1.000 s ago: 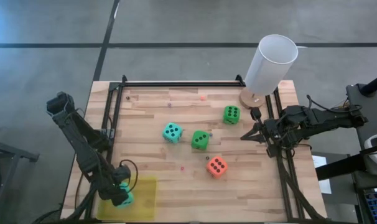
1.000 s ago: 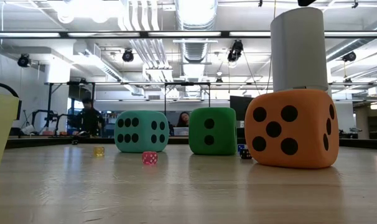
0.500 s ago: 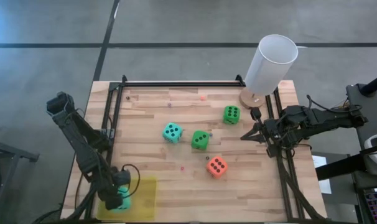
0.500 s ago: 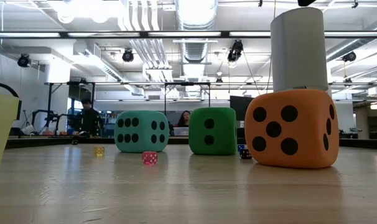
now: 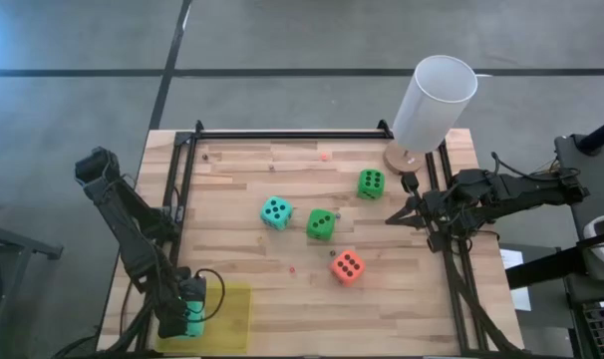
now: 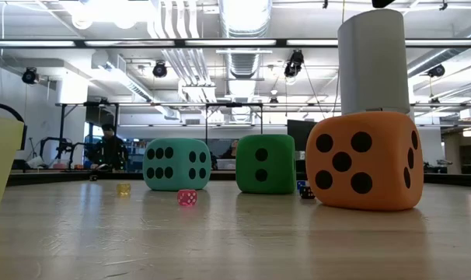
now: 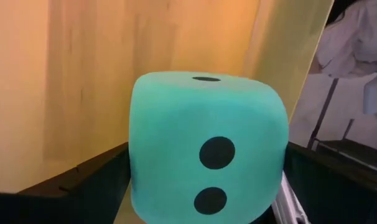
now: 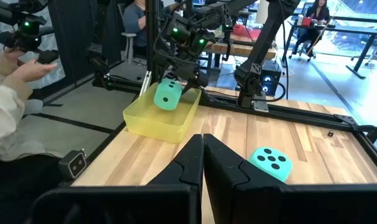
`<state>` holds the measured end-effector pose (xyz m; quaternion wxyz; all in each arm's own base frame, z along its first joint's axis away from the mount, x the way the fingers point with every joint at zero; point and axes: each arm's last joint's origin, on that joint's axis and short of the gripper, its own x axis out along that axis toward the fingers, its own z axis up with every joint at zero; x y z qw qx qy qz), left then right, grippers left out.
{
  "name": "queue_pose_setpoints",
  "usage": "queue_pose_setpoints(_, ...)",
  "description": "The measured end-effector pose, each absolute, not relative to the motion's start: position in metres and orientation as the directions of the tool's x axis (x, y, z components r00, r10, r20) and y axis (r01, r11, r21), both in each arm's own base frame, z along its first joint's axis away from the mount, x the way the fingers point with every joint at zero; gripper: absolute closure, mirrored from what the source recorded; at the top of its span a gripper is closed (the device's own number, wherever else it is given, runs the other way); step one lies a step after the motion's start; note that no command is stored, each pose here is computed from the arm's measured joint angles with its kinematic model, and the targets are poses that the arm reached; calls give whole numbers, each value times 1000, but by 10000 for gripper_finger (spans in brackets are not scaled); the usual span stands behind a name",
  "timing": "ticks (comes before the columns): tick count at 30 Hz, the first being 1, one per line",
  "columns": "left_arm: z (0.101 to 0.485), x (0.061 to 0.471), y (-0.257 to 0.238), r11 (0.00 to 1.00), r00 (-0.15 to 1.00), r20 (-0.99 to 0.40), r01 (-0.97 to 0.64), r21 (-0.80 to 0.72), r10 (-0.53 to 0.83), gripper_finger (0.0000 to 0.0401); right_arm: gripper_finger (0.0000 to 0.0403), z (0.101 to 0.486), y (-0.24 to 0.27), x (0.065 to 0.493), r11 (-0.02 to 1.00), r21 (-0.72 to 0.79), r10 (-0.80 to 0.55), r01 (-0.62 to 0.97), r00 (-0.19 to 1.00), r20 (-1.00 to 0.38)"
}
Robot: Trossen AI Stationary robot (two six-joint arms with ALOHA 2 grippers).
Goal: Pick & Place Dice
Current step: Put the left large blue dice into the yellow bin
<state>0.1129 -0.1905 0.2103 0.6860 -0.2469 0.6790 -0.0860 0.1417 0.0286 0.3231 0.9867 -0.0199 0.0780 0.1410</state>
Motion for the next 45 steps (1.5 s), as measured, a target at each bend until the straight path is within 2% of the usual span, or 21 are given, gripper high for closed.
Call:
queue_pose_setpoints(16, 212, 110, -194, 863, 63, -881, -179, -471, -468, 1, 394, 323, 29, 142, 959, -17, 276, -282, 948, -160)
queue_pose_setpoints(27, 219, 115, -194, 876, 194, -885, -162, -454, -422, 1, 394, 323, 29, 142, 959, -17, 275, -282, 948, -160)
queue_pose_setpoints(36, 229, 134, -190, 908, 447, -828, -72, -412, -340, 1, 394, 323, 29, 142, 959, -17, 276, -282, 948, -160)
queue_pose_setpoints(42, 225, 156, -188, 883, 543, -747, -20, -469, -384, 1, 394, 323, 29, 142, 959, -17, 276, -282, 948, -160)
queue_pose_setpoints(45, 220, 162, -194, 854, 521, -735, -20, -519, -434, 1, 394, 323, 29, 142, 959, -17, 275, -281, 948, -160)
